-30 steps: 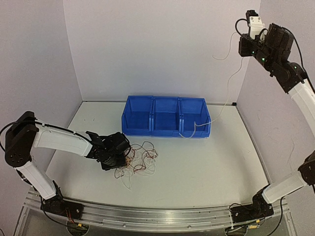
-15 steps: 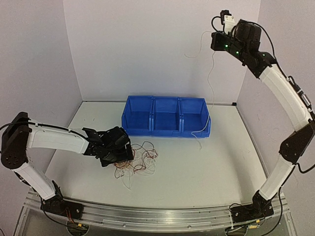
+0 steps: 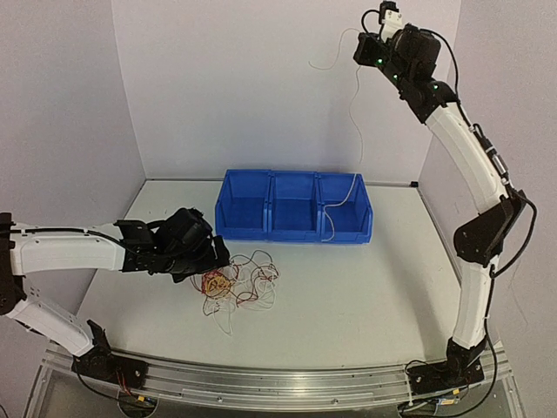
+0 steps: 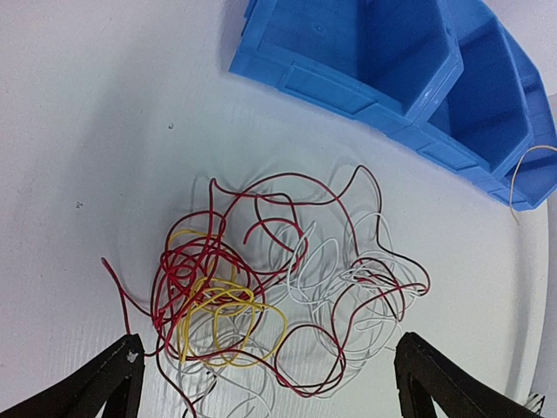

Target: Untangle the cables

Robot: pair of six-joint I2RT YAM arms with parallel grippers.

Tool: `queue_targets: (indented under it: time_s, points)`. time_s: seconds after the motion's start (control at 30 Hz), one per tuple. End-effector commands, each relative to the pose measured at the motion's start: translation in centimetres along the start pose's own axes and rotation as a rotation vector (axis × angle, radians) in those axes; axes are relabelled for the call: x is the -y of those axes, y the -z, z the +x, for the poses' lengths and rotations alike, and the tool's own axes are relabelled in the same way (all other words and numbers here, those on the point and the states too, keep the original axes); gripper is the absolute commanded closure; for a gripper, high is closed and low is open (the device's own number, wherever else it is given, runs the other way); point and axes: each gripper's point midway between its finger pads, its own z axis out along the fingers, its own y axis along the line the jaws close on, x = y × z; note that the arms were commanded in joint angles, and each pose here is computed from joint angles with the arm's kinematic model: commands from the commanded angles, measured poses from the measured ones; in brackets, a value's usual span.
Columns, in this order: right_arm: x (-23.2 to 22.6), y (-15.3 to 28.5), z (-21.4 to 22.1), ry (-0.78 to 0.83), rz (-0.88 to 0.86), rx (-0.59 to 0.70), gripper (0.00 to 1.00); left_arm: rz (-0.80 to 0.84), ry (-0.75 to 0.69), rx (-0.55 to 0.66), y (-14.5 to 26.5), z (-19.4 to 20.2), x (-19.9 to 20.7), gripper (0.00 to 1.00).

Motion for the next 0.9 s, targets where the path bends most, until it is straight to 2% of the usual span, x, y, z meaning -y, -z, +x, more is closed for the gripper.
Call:
queue_targets:
  time_s: [0.0, 0.2, 0.43, 0.63, 0.73, 0.87]
  points:
    - [0.0, -0.9, -3.4, 0.013, 0.012, 0.176, 1.00, -0.009, 0.030, 0.054, 1.6, -1.2, -1.1, 0.00]
    - [-0.2, -1.8, -3.6, 0.083, 0.020, 0.254, 1.00, -0.035, 0.058, 0.072, 2.8, -1.4, -2.6, 0.00]
    - [-0.4, -4.1, -0.2, 0.197, 0.018, 0.257, 1.00, -0.031, 0.066, 0.093, 3.7, -2.0, -2.8, 0.00]
    - [1.0, -5.1, 5.4, 0.226, 0.048, 0.113, 1.00, -0.040, 0.069, 0.090, 3.6, -1.9, -2.9, 0.00]
    - [1.3, -4.8, 10.6, 0.235, 0.037, -0.018, 1.00, -0.047, 0.070, 0.085, 3.5, -1.7, -3.1, 0.00]
    - [1.8, -4.4, 14.8, 0.264, 0.044, -0.110, 1.00, -0.040, 0.060, 0.081, 3.3, -1.8, -2.6, 0.00]
